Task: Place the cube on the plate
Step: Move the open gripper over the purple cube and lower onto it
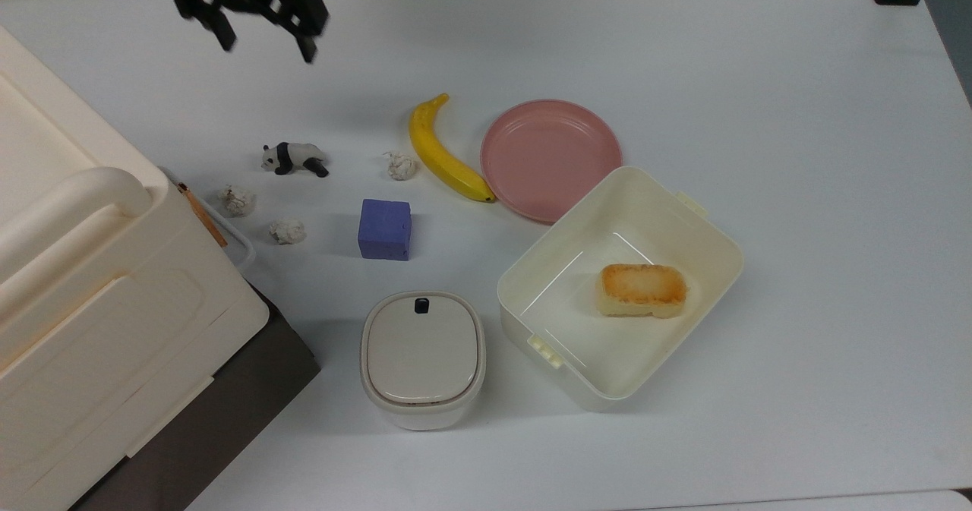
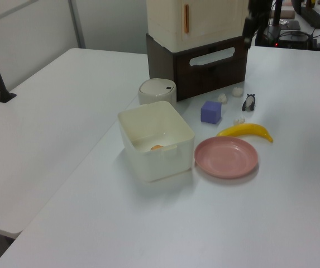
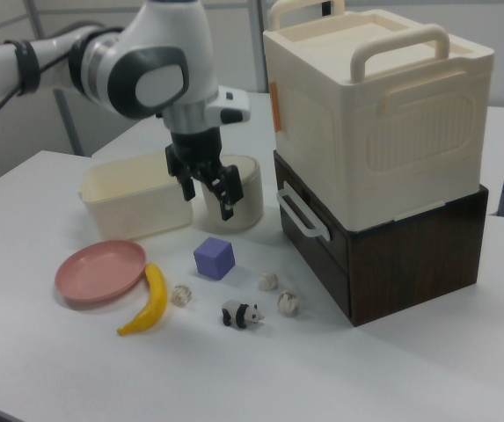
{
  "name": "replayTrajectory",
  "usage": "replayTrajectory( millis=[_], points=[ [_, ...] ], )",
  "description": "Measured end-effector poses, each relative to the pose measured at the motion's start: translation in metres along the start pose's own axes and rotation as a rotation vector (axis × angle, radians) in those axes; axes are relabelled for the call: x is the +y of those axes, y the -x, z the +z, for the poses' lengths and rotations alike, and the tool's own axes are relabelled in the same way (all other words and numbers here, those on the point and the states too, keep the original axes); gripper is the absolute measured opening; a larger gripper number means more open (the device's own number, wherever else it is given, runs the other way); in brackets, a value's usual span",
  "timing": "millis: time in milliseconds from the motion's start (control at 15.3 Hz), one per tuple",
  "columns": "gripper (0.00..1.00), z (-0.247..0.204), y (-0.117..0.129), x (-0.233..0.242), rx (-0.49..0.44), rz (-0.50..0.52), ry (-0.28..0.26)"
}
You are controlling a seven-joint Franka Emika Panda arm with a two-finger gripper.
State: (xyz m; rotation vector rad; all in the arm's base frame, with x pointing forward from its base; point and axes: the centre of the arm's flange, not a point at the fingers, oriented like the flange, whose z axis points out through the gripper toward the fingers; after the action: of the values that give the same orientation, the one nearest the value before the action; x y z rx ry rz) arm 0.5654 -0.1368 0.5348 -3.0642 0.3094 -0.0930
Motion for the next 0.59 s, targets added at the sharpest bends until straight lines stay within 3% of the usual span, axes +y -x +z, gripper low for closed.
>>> replayTrajectory(
  millis=[327,589],
  points=[
    [1.00,0.063,-0.017,-0.056,-0.016,-0.085,-0.001],
    [1.00,0.112,-0.030,-0.071,-0.053,-0.097,0.004]
  ],
)
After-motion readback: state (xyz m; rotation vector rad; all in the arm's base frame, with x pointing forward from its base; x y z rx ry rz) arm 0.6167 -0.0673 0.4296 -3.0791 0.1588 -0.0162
